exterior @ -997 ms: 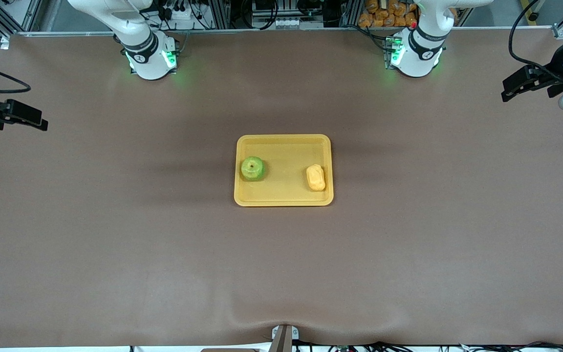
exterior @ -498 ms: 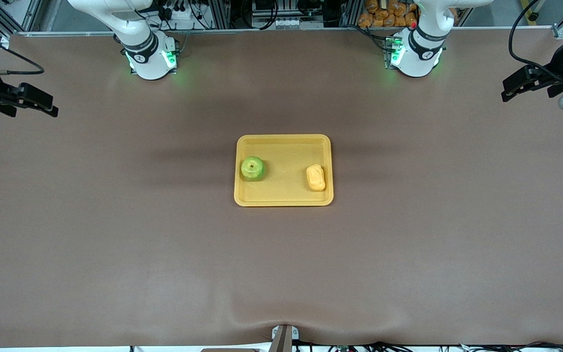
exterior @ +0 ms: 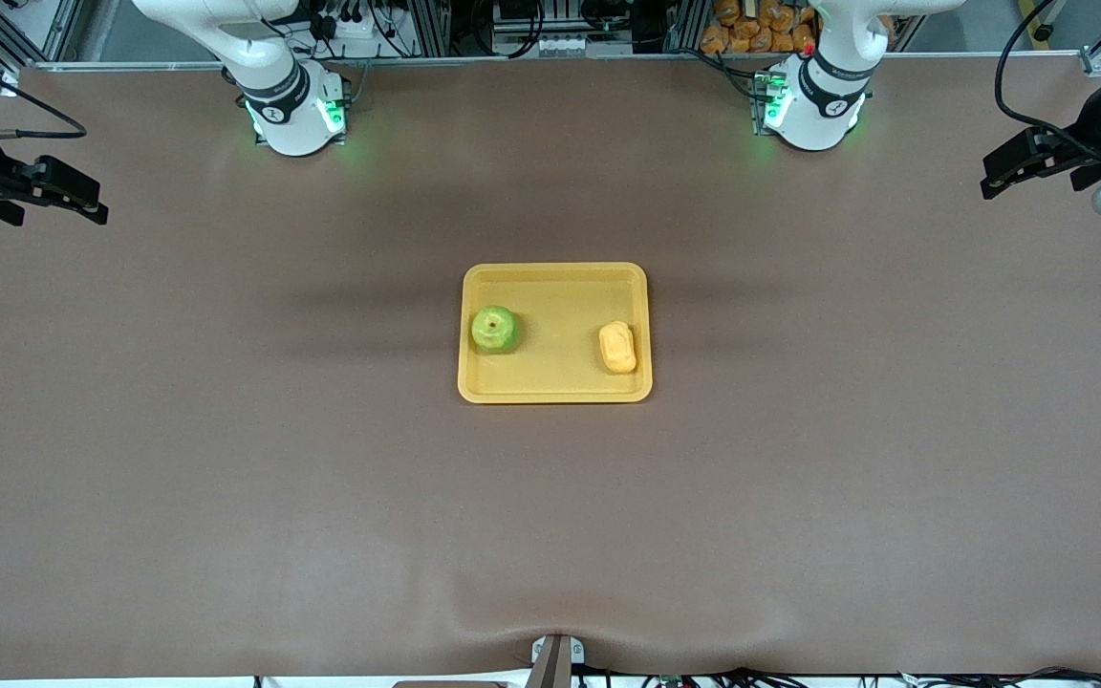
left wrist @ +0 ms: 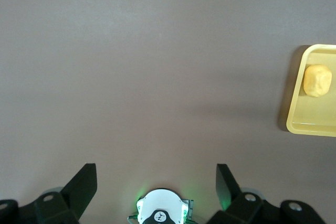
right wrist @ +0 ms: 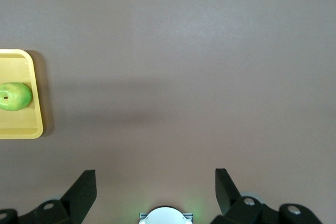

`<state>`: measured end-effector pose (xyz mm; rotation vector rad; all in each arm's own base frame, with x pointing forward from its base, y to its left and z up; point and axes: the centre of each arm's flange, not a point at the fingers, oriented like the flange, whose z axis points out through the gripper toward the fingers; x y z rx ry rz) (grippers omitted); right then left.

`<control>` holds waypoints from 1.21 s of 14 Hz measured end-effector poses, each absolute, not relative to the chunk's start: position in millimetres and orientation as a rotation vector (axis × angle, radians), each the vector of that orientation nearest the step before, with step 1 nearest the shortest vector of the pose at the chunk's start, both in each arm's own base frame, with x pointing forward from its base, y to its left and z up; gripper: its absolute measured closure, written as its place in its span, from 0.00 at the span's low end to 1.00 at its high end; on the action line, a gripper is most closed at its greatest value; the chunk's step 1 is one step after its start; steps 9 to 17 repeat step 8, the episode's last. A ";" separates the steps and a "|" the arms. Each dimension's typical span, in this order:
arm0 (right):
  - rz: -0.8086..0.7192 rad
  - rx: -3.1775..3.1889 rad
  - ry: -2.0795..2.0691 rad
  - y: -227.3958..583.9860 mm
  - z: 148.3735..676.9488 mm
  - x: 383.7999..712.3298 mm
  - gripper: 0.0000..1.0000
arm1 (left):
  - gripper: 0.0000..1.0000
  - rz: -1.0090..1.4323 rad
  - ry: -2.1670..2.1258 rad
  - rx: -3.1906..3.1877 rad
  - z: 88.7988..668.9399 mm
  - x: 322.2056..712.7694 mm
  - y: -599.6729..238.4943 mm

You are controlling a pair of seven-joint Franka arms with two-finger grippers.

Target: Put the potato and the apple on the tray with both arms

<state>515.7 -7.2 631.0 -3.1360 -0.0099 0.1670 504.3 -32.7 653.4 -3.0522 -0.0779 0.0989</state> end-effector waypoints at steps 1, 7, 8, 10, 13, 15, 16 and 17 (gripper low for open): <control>0.166 -3.136 -0.011 -7.2 631.1 515.8 0.00 | 0.00 0.097 -0.078 -3.052 653.5 504.5 -32.7; 0.161 -3.136 -0.015 -7.2 631.3 516.1 0.00 | 0.00 0.093 -0.078 -3.053 653.7 504.9 -32.7; 0.161 -3.136 -0.015 -7.2 631.3 516.2 0.00 | 0.00 0.093 -0.078 -3.053 653.7 504.9 -32.7; 0.161 -3.136 -0.015 -7.2 631.3 516.2 0.00 | 0.00 0.093 -0.078 -3.053 653.7 504.9 -32.7; 0.161 -3.136 -0.015 -7.2 631.3 516.2 0.00 | 0.00 0.093 -0.078 -3.053 653.7 504.9 -32.7; 0.161 -3.136 -0.015 -7.2 631.3 516.2 0.00 | 0.00 0.093 -0.078 -3.053 653.7 504.9 -32.7; 0.161 -3.136 -0.015 -7.2 631.3 516.2 0.00 | 0.00 0.093 -0.078 -3.053 653.7 504.9 -32.7; 0.161 -3.136 -0.015 -7.2 631.3 516.2 0.00 | 0.00 0.093 -0.078 -3.053 653.7 504.9 -32.7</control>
